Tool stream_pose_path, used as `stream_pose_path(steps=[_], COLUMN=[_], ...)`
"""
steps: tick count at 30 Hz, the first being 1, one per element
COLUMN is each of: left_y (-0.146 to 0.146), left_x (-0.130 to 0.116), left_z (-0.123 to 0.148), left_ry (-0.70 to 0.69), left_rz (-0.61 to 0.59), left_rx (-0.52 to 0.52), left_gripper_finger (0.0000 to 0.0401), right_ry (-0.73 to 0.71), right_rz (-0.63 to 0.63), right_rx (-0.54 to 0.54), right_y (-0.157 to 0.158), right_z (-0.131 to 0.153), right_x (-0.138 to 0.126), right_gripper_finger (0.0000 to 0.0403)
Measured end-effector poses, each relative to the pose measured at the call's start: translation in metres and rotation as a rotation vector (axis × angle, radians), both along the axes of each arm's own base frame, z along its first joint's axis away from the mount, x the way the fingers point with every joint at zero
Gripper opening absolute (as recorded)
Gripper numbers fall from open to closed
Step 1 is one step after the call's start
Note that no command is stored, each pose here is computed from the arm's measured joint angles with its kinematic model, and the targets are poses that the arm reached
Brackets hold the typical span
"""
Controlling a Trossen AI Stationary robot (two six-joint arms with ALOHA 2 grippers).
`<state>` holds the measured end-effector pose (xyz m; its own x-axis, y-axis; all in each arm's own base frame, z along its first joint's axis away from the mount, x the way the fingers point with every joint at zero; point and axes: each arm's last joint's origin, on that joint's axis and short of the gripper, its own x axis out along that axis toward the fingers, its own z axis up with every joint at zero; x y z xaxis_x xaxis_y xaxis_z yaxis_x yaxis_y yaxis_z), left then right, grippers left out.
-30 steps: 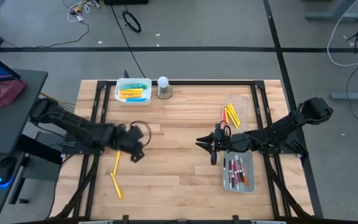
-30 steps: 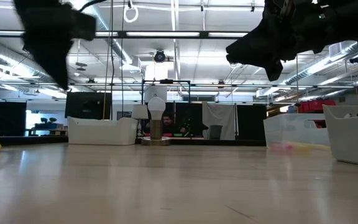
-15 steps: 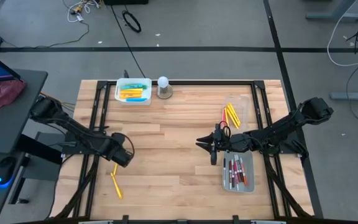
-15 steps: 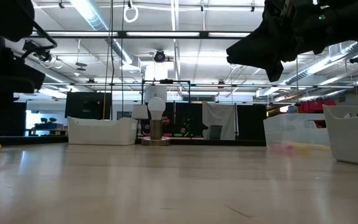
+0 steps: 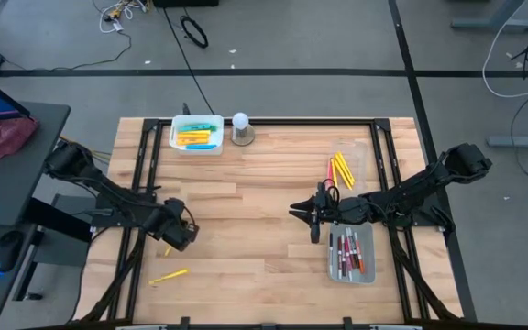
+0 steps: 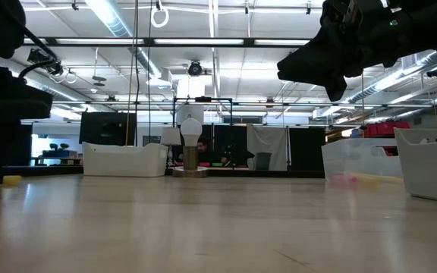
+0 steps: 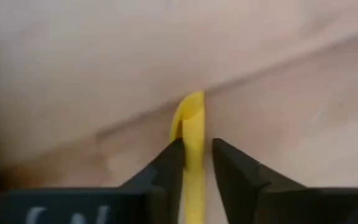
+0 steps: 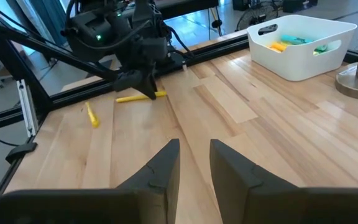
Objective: Pick & Place Markers
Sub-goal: Put the yellow pen into the transparent bin
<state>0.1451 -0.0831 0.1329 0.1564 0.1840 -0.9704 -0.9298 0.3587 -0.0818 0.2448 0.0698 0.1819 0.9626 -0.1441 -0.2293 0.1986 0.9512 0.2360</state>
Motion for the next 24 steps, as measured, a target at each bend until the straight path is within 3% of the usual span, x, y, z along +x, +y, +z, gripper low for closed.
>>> stream_pose_path(steps=[5, 16, 24], left_y=[0.001, -0.008, -0.014], left_x=[0.006, 0.044, 0.084], left_z=[0.001, 0.018, 0.068], left_ry=[-0.099, -0.525, -0.944], left_rz=[-0.047, -0.232, -0.486], left_rx=[0.101, 0.357, 0.597], left_gripper_finger=[0.003, 0.0038, 0.0032], right_ry=[0.0, 0.037, 0.002], right_rz=[0.0, -0.001, 0.061], right_rx=[0.003, -0.01, -0.015], right_y=[0.0, 0.0, 0.008], right_z=[0.0, -0.006, -0.035], right_x=[0.0, 0.0, 0.019], right_gripper_finger=[0.0088, 0.0088, 0.0096])
